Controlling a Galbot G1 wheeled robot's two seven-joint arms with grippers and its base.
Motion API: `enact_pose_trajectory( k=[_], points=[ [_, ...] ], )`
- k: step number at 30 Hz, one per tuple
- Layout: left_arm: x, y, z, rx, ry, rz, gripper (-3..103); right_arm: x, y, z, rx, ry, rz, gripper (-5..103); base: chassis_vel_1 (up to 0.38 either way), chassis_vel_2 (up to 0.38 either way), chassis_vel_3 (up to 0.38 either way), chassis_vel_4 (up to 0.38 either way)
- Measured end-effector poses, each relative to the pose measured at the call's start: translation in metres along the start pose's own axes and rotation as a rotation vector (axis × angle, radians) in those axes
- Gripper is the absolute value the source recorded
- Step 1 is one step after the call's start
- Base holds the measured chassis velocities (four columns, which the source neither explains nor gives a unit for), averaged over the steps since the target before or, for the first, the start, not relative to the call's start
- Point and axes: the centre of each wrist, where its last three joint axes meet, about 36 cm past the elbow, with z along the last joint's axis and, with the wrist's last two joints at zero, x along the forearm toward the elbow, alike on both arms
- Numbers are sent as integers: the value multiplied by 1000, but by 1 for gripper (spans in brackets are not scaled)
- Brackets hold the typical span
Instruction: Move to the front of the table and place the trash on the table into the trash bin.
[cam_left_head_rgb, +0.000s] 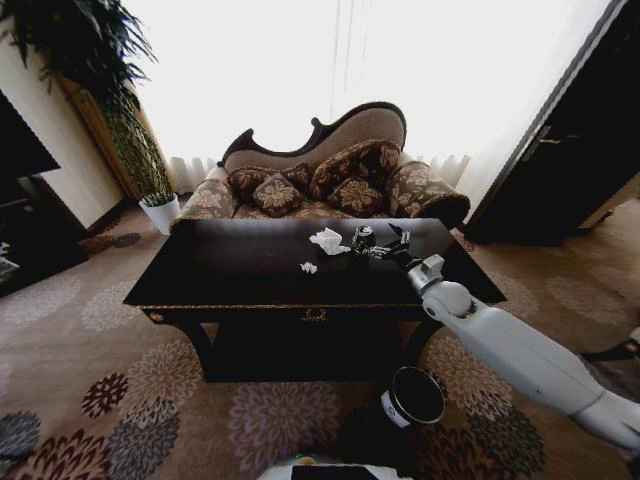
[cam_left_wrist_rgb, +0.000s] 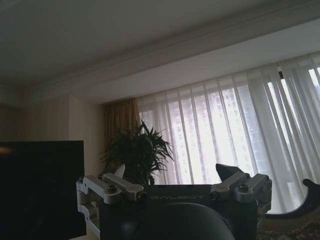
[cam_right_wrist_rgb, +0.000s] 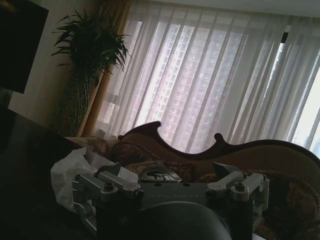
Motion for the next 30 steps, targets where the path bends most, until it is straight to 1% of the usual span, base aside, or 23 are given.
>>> enact_pose_trajectory(
  k=[3,11,16,23,30],
  points=[
    [8,-4,-3,-2,4,-5,100,-19,-3,-5,44,-12,-21,100,0,0,0,0],
    [13,0,-10,-24,0,-17,100,-32,-2,-4,73,-9,-42,100,0,0,0,0],
    [11,1,-9,-23,-1,-14,100,-36,-4,1,108,1,-44,100,0,0,0,0],
    [6,2,-3,-9,0,-8,100,-39,-8,9,123,25,-47,100,0,0,0,0],
    [1,6,0,-10,-1,-7,100,-42,-6,11,130,38,-62,100,0,0,0,0]
  ],
)
